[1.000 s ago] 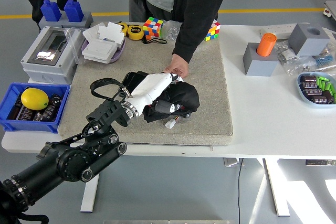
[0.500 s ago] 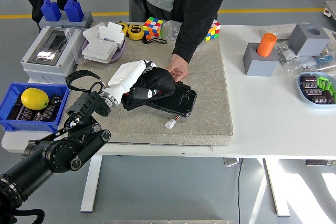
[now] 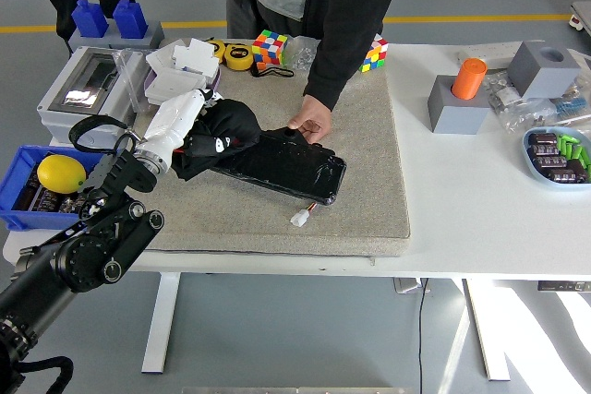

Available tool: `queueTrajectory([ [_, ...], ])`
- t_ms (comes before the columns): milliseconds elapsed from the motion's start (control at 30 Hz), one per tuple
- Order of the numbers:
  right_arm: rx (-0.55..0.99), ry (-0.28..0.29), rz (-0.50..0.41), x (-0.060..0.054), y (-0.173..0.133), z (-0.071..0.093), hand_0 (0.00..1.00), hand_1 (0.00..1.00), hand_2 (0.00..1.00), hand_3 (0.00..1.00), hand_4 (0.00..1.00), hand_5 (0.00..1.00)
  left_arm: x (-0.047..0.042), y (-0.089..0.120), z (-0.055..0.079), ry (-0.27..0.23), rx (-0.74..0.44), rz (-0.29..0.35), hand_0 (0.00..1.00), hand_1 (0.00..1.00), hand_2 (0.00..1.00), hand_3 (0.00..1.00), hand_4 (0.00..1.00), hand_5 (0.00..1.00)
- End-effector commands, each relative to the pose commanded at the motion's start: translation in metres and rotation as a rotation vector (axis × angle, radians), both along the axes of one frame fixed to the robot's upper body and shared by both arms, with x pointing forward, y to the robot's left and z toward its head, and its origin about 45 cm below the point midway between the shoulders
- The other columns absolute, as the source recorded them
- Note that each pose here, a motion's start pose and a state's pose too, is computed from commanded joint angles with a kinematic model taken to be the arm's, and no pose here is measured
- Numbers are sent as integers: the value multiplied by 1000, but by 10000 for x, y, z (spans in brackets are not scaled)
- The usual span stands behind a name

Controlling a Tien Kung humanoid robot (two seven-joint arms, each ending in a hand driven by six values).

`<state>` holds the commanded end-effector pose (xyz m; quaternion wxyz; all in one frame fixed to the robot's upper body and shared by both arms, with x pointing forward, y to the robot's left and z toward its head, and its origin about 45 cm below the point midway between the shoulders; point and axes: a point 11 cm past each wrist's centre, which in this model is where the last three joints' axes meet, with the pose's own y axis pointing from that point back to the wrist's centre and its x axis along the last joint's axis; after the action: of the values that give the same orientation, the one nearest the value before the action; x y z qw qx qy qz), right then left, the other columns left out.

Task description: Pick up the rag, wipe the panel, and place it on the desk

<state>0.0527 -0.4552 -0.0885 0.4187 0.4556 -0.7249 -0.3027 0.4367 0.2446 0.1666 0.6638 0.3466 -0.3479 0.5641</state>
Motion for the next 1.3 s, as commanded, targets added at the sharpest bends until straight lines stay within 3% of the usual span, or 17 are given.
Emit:
queueTrajectory([
  [433, 2, -2, 0, 8, 10, -2, 590, 598, 524, 525, 885, 347, 5, 232, 44, -26, -16, 61, 234, 328, 427, 555, 722, 2],
  [533, 2, -3, 0, 14, 10, -2, 590, 598, 524, 525, 885, 347, -5, 305, 57, -43, -45, 86, 234, 328, 427, 555, 722, 2],
  [633, 1, 0, 1, 3, 3, -2, 590, 596, 524, 525, 885, 347, -25, 421, 84, -75, -148, 132, 252, 333, 427, 556, 721, 2],
  [767, 0, 3, 1, -9, -2, -1, 590, 596, 524, 525, 885, 347, -34, 530, 81, -83, -206, 174, 252, 333, 427, 556, 721, 2],
  [900, 0, 2, 2, -8, -1, -1, 590, 596, 524, 525, 885, 348, -54, 498, 57, -76, -183, 160, 247, 334, 427, 556, 721, 2],
  [1067, 2, -1, 4, 13, 9, -1, 591, 596, 524, 525, 885, 348, -85, 313, 12, -63, -126, 102, 242, 332, 427, 557, 722, 2],
  [1300, 2, -2, 5, 15, 9, 0, 590, 597, 524, 526, 885, 348, -123, 150, -106, -17, -92, 55, 242, 334, 427, 556, 723, 2],
])
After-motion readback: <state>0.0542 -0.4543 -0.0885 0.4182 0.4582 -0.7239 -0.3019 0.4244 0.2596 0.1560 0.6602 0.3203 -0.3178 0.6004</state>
